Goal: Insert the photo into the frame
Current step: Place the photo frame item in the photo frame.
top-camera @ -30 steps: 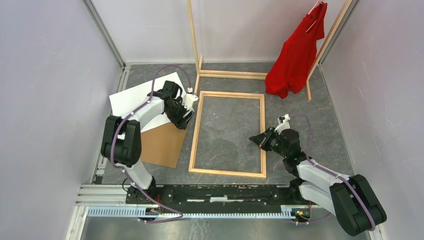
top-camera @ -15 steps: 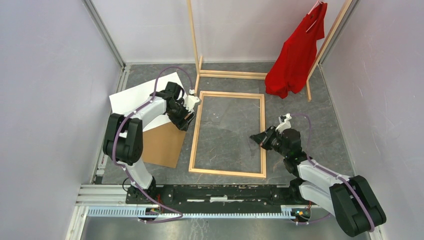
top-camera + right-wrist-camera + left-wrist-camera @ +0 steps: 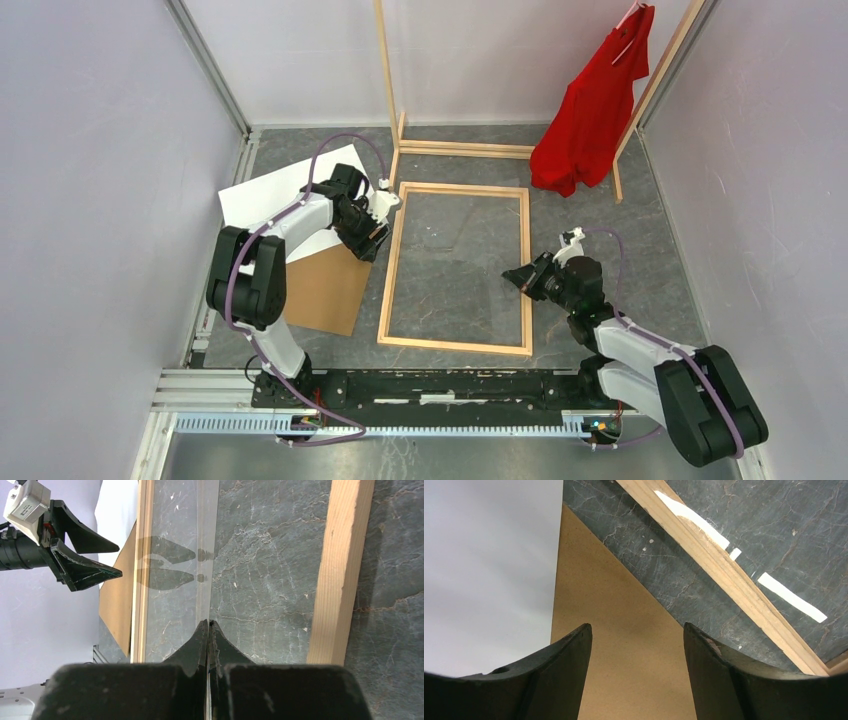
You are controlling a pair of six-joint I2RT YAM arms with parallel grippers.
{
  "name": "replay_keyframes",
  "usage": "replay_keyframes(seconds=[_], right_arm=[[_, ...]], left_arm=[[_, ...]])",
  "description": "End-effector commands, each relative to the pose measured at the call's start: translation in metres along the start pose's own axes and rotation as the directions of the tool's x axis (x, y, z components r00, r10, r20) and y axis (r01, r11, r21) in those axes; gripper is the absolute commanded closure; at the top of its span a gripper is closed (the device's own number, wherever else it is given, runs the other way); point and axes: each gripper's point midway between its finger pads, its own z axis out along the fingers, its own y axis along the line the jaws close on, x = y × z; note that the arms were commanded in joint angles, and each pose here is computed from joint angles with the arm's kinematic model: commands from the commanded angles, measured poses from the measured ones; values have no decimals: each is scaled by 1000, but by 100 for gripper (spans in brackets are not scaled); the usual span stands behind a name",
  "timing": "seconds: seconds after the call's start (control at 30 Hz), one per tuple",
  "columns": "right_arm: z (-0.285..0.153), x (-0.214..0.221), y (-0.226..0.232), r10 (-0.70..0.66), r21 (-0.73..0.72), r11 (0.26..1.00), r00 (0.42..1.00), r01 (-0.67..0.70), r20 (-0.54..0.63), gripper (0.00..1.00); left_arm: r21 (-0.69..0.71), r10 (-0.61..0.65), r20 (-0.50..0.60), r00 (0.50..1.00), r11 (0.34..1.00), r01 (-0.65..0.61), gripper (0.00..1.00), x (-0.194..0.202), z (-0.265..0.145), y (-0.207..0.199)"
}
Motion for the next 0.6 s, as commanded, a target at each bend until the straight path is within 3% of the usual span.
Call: replay_keyframes(seconds=[0.0, 0.57], right_arm=[[3, -13, 8, -23, -29, 999, 999, 25, 36, 100], [3, -18, -1, -9, -1, 1000, 999, 9, 42, 100]], left_arm=[[10, -15, 37, 999, 1000, 14, 26, -16, -2, -1], [14, -4, 44, 999, 1000, 3, 27, -22, -1, -4]])
